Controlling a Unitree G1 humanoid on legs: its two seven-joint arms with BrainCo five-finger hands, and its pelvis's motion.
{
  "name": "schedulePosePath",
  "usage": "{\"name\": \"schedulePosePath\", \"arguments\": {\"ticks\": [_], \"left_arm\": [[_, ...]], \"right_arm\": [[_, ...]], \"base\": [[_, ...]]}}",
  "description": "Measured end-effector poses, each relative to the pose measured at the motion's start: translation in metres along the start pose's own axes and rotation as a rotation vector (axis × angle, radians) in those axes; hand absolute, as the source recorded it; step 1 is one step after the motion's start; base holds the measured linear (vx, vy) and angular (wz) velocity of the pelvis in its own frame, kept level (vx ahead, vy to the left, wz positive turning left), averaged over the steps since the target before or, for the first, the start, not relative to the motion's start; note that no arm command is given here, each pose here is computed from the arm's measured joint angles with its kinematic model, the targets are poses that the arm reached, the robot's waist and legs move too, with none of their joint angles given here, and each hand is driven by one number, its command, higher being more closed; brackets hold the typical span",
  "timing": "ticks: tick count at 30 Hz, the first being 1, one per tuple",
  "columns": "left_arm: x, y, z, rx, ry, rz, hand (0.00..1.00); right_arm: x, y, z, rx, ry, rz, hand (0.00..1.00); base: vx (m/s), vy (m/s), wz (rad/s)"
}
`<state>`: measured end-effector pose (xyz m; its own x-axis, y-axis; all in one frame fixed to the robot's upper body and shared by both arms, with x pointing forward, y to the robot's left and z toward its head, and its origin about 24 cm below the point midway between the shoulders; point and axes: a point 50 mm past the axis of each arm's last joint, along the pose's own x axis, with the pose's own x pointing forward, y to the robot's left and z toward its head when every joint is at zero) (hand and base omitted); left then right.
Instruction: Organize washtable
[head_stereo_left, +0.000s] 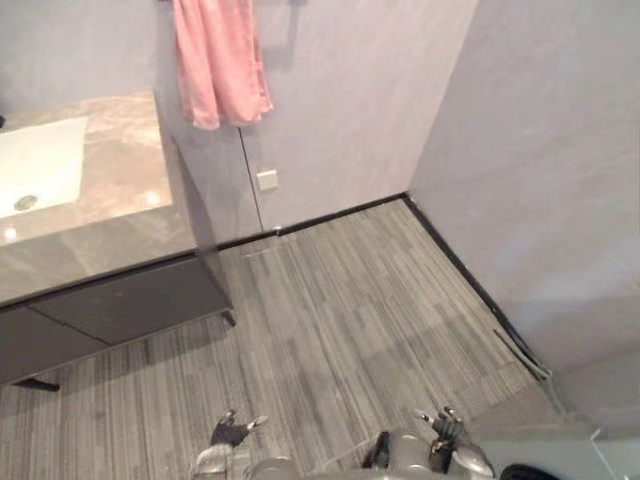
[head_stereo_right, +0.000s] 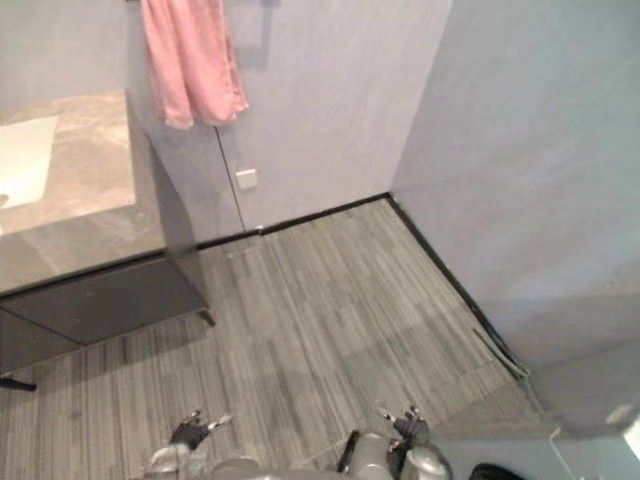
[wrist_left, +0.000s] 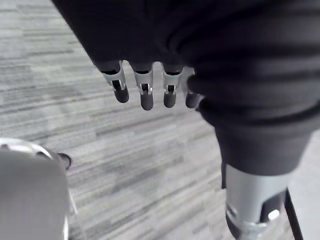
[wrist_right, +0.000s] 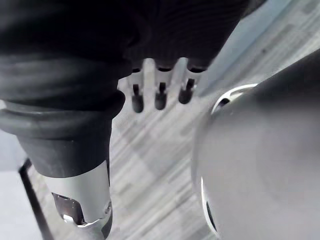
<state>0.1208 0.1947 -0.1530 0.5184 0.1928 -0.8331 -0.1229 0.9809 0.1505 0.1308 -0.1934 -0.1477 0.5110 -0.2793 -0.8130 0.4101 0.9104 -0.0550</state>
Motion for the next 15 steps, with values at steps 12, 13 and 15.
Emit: {"name": "schedulePosePath", "arguments": {"ticks": [12,13,15], "left_arm": [[0.002,-0.025,0.02,-0.059,-0.064,-0.048,0.0],[0.001,-0.026,0.024,-0.066,-0.083,-0.048,0.0],[0.001,-0.025,0.026,-0.076,-0.099,-0.044,0.0]], "right_arm": [[0.001,-0.011,-0.003,-0.052,0.014,-0.02,0.0],[0.0,-0.01,-0.005,-0.044,0.018,-0.017,0.0],[0.0,-0.009,-0.005,-0.041,0.02,-0.018,0.0]], "base": [[0.37,-0.175,-0.01],[0.23,-0.041,0.07],[0.25,0.03,0.0]]}}
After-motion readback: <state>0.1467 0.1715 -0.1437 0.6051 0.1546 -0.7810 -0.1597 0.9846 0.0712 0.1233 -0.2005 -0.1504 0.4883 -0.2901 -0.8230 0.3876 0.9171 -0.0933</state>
